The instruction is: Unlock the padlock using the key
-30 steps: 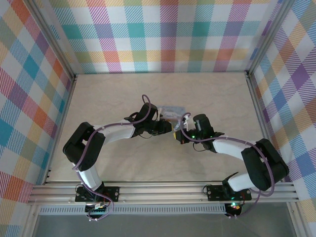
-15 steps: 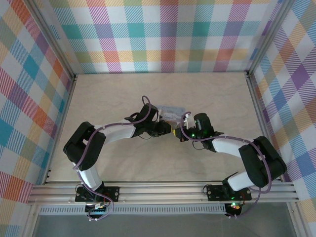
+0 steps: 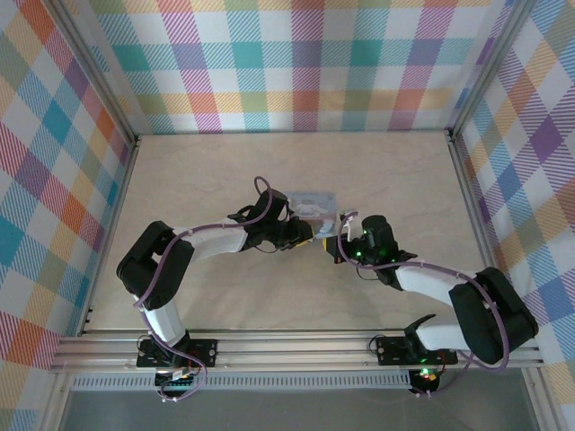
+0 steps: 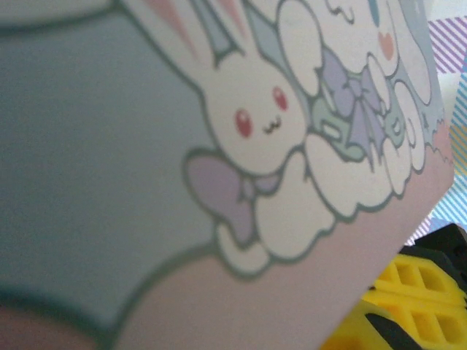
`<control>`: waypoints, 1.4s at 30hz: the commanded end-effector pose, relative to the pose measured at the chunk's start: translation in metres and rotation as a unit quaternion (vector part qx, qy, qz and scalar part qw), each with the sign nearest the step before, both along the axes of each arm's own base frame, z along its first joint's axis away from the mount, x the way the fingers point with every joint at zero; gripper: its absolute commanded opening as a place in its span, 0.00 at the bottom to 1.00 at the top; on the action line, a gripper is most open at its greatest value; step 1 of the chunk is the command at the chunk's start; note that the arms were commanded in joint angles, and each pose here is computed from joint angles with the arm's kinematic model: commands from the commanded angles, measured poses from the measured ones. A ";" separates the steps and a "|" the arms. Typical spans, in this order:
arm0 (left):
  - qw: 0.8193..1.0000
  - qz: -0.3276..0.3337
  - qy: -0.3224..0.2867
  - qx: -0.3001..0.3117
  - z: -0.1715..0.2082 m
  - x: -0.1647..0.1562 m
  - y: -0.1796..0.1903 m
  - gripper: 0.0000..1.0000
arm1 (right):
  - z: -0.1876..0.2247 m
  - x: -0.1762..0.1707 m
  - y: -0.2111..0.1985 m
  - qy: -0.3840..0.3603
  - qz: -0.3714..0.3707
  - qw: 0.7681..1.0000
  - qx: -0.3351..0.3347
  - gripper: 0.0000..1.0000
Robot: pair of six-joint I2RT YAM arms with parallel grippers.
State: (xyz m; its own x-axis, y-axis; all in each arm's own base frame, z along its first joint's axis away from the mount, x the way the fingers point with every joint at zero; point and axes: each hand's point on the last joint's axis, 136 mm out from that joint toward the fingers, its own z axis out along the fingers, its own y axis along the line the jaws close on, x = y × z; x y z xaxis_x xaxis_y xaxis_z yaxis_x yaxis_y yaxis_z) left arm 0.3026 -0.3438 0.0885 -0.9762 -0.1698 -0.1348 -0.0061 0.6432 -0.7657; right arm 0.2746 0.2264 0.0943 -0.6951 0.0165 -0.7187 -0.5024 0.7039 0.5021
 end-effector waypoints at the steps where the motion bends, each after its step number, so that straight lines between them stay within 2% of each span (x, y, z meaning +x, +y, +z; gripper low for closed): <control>1: 0.999 0.029 0.010 -0.019 0.001 0.008 0.001 0.22 | 0.014 0.001 0.004 -0.009 -0.009 0.999 0.045 0.00; 5: 0.999 0.045 0.011 -0.026 0.005 0.011 0.002 0.22 | 0.022 0.008 0.001 -0.025 -0.037 0.996 0.078 0.00; 12: 0.997 0.063 0.011 -0.039 0.014 0.015 0.003 0.22 | 0.015 0.016 -0.007 -0.027 -0.084 0.992 0.086 0.00; 24: 0.996 0.071 0.015 -0.045 0.016 0.017 0.003 0.22 | -0.003 0.018 0.010 -0.006 -0.074 0.991 0.110 0.00; 42: 0.996 0.075 0.017 -0.048 0.019 0.020 0.001 0.22 | -0.002 0.014 0.015 -0.001 -0.061 0.989 0.133 0.00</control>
